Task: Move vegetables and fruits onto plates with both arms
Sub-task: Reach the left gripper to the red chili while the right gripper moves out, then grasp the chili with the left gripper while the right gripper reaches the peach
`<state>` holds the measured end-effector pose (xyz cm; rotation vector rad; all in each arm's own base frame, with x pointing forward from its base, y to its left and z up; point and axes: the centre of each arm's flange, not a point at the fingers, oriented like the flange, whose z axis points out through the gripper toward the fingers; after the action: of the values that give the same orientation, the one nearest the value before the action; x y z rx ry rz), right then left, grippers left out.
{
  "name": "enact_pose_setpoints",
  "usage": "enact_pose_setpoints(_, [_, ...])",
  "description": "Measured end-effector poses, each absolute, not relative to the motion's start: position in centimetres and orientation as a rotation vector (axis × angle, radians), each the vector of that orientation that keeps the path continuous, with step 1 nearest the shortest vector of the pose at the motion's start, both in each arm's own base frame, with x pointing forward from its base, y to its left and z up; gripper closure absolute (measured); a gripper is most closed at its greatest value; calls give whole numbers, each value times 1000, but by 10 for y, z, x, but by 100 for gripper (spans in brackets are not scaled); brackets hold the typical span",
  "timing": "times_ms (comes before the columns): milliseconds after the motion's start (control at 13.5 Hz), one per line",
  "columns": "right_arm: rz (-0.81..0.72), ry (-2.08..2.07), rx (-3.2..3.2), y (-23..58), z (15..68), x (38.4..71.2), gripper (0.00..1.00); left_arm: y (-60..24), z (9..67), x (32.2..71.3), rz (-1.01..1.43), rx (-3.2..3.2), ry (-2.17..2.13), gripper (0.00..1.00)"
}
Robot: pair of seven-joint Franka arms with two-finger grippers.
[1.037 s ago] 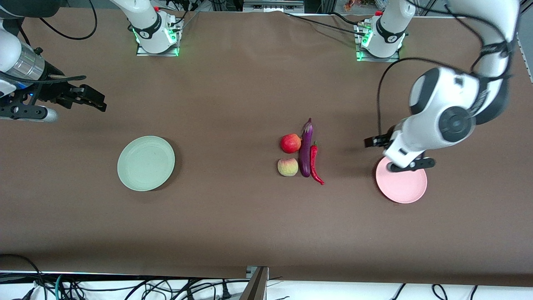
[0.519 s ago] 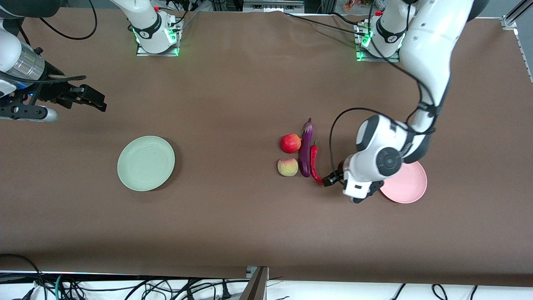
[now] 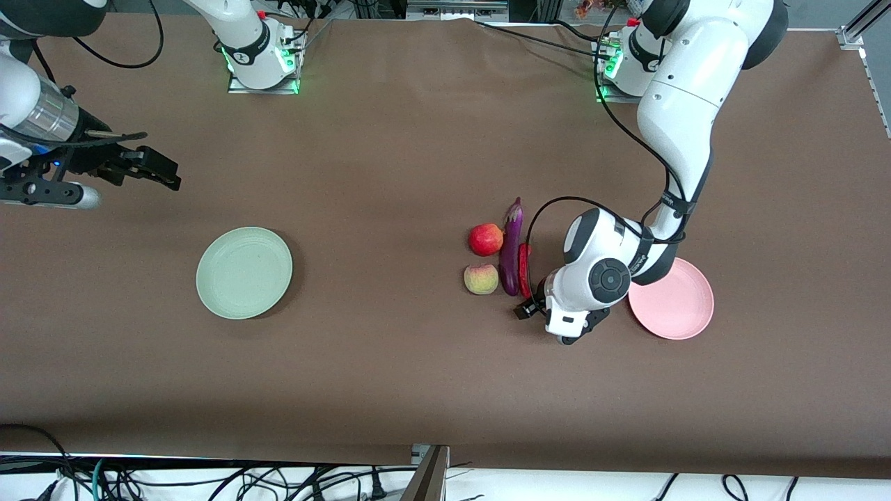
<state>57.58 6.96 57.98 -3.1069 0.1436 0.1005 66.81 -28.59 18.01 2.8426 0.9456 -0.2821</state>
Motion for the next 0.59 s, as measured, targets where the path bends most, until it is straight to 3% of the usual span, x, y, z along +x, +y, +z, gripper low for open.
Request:
enact_pose_setpoints(296, [293,125,-3114,76,503,601,0,-293,178,665,-287,2850,929,62])
enact_pose_setpoints(444, [311,85,-3111,102,473,611,0,-295,177,663,-290,2854,922,82])
enact_pose_setpoints(593, [272,161,-3071,145,462,614,0,-295,177,663,-288,2862,891,84])
